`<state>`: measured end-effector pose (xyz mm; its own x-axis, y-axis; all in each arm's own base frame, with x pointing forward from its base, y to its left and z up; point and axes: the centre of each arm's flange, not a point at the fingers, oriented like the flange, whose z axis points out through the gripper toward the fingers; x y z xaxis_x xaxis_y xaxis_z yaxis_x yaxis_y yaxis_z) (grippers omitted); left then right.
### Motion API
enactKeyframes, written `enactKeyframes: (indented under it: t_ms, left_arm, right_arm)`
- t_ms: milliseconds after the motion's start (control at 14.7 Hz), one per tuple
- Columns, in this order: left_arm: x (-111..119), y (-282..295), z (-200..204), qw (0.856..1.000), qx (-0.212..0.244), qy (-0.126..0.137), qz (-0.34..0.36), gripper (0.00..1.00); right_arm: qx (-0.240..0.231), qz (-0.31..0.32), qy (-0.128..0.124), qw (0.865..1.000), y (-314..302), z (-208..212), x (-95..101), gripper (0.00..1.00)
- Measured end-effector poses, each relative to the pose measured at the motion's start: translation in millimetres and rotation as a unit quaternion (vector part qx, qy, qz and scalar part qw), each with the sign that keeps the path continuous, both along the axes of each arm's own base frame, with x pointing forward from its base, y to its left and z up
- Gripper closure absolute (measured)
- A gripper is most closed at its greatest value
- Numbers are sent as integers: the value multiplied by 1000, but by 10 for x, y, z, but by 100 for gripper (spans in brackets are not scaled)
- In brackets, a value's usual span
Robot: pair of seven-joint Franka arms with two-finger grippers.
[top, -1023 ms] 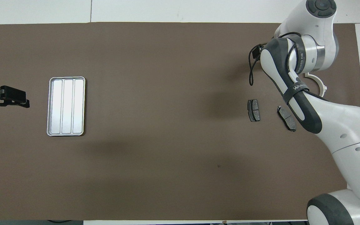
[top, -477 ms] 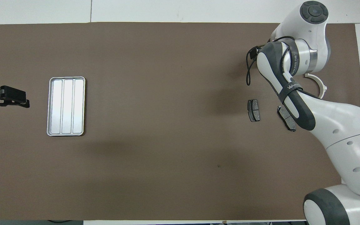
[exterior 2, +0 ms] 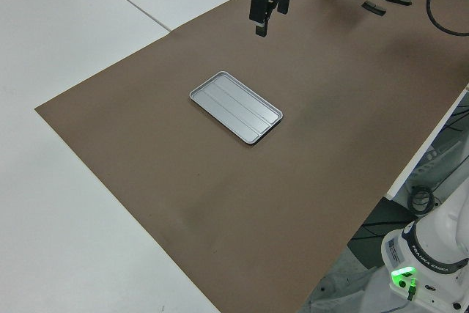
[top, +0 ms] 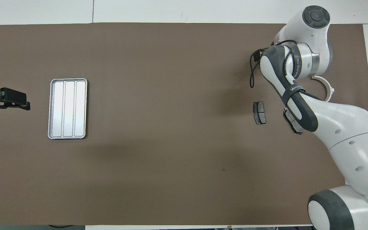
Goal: Pick bearing gear from pile to tray
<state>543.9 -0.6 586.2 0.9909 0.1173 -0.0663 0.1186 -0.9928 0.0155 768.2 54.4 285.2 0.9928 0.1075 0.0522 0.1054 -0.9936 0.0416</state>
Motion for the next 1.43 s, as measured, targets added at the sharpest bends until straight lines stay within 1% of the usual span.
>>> enactKeyframes:
  t_ms: [136, 205, 273, 545, 682, 750, 818, 886, 955, 1023, 1091, 1432]
  left_arm:
    - [0, 0, 0, 1000, 0, 0, 0, 0]
    - [0, 0, 0, 1000, 0, 0, 0, 0]
    - [0, 0, 0, 1000, 0, 0, 0, 0]
    - [0, 0, 0, 1000, 0, 0, 0, 0]
    - [0, 0, 0, 1000, 0, 0, 0, 0]
    - [0, 0, 0, 1000, 0, 0, 0, 0]
    - [0, 0, 0, 1000, 0, 0, 0, 0]
    - [0, 0, 0, 1000, 0, 0, 0, 0]
    - [0, 0, 0, 1000, 0, 0, 0, 0]
    - [0, 0, 0, 1000, 0, 0, 0, 0]
    - [0, 0, 0, 1000, 0, 0, 0, 0]
    - [0, 0, 0, 1000, 0, 0, 0, 0]
  right_arm:
    - [0, 0, -4, 1000, -4, 12, 10, 10]
    - [0, 0, -6, 1000, -8, 11, 15, 12]
    - [0, -1, -7, 1000, -13, -1, 20, 19]
    - [1, -1, -15, 1000, -19, -52, 41, 20]
    - [1, -1, -18, 1000, -15, -49, 47, 24]
    - [2, 0, -19, 1000, -6, -42, 50, 29]
    - [2, 0, -19, 1000, -7, -43, 50, 29]
    - [3, 0, -20, 1000, 1, -32, 53, 35]
    - [3, 0, -22, 1000, 0, -13, 61, 44]
    - [3, 0, -23, 1000, 0, 3, 67, 58]
    - [3, 0, -25, 1000, -2, 20, 72, 65]
    - [3, 0, -25, 1000, -5, 15, 73, 65]
